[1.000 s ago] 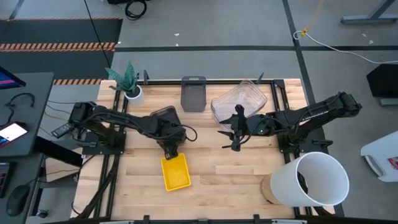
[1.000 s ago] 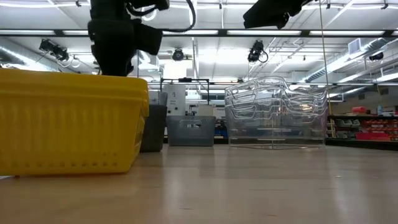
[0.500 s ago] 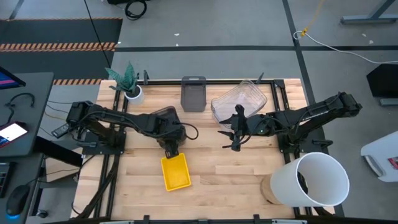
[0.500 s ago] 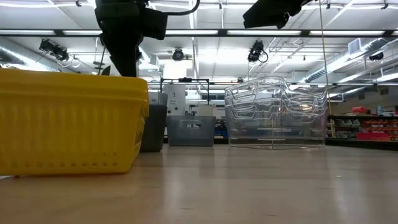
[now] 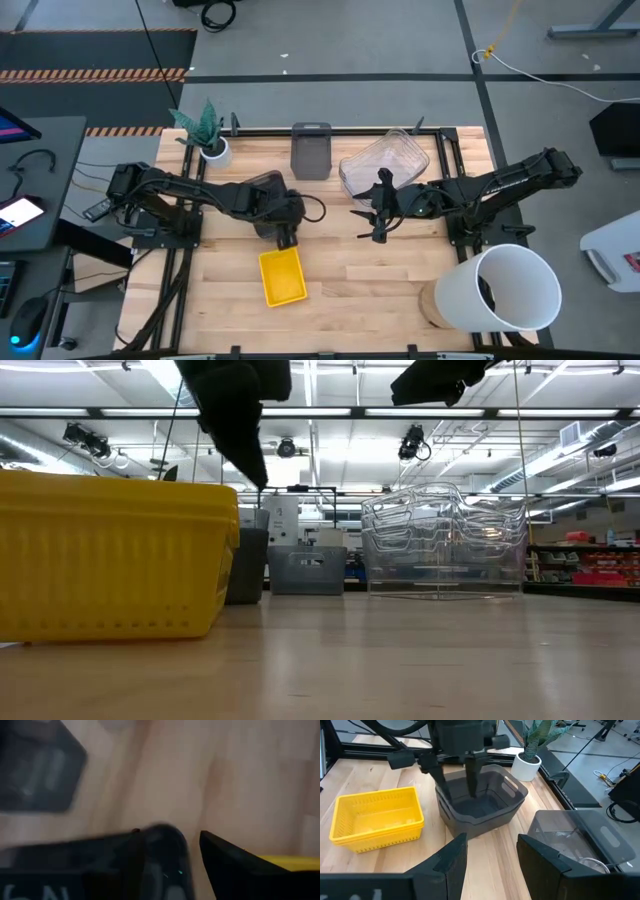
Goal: Stack baskets by color
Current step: Stack the top black bin on top of the bottom black bins
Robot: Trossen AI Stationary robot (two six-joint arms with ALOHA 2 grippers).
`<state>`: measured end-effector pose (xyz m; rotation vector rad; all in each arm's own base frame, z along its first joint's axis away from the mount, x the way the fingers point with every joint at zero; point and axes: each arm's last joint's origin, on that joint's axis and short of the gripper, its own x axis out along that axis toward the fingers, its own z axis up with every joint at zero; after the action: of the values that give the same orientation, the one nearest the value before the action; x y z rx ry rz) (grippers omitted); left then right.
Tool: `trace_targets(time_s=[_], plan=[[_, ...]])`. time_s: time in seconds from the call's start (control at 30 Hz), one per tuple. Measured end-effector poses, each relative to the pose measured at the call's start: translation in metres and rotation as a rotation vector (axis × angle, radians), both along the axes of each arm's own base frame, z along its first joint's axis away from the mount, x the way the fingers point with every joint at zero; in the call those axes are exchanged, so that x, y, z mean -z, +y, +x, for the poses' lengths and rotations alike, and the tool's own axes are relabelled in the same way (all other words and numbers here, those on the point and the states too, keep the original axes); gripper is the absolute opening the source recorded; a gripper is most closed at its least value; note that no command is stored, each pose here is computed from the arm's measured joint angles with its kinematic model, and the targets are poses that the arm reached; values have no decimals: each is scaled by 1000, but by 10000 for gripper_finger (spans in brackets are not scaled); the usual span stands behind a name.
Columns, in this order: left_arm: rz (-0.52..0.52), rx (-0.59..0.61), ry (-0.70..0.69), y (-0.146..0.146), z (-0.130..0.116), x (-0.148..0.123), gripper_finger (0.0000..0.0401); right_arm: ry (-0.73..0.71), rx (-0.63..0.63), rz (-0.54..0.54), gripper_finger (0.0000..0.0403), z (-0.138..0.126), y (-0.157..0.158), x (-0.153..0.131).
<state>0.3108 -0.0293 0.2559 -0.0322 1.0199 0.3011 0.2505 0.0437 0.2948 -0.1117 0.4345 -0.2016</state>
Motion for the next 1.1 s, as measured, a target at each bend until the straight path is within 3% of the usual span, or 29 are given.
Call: trace_targets(time_s=[0.17,0.33,0.77,1.1], plan=[[149,65,-61,3,7,-5,183,0,-2,0,177,0,0,0],[225,110,-106,10,14,-9,172,1,-1,0,177,0,0,0],[359,257,-276,15,31,-26,150,1,-12,0,177,-1,3,0],[390,311,-265,18,31,-26,120,-1,-51,6,177,-3,14,0]])
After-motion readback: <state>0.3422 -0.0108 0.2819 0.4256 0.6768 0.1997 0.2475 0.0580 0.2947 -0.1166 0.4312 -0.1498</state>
